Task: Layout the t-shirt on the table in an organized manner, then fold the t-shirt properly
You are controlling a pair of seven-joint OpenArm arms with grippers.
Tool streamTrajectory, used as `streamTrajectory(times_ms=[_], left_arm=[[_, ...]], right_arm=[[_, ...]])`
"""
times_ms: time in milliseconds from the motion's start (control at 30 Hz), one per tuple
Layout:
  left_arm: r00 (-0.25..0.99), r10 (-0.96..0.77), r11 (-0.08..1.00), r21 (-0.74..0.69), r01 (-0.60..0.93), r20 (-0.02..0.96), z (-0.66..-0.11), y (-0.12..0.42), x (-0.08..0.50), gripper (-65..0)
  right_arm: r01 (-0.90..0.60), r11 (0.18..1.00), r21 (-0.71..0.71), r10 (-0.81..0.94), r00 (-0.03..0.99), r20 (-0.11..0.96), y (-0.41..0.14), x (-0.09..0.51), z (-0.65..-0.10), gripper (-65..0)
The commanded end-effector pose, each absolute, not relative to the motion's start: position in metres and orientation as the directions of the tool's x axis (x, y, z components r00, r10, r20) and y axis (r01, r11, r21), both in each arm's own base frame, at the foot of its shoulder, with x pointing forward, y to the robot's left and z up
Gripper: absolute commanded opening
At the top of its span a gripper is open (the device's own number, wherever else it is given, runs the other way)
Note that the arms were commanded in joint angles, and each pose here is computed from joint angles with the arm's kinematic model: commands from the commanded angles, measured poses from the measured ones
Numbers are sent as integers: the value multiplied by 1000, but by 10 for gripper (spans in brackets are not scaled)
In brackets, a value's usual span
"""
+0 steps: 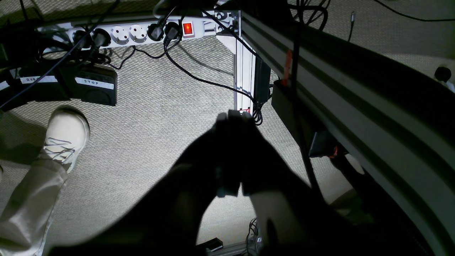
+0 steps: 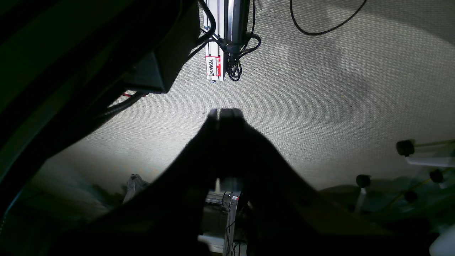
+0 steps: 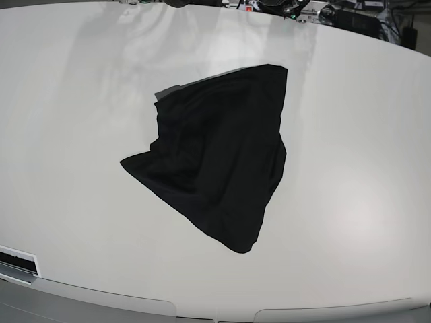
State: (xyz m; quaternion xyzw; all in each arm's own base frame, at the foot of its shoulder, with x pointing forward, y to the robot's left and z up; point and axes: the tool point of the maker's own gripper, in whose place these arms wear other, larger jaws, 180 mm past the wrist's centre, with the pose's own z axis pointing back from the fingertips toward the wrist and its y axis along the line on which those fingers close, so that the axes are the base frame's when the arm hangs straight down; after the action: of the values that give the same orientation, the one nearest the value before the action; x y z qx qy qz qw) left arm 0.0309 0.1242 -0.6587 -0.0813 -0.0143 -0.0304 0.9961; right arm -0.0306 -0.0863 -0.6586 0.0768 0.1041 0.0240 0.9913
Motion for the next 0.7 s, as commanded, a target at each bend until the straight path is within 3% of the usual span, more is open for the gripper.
streamTrajectory(times_ms=[0, 533, 667], left_arm=[[997, -60, 983, -168, 68, 54, -658, 122, 41, -650], [996, -62, 983, -169, 73, 69, -657, 121, 47, -650], [996, -89, 983, -163, 87, -6, -657, 128, 33, -650]], right_arm=[[-85, 982, 168, 104, 989, -104, -82, 26, -658, -650], [-98, 967, 234, 125, 987, -105, -71, 24, -656, -650], [-96, 968, 233, 138, 976, -169, -73, 9, -654, -650]])
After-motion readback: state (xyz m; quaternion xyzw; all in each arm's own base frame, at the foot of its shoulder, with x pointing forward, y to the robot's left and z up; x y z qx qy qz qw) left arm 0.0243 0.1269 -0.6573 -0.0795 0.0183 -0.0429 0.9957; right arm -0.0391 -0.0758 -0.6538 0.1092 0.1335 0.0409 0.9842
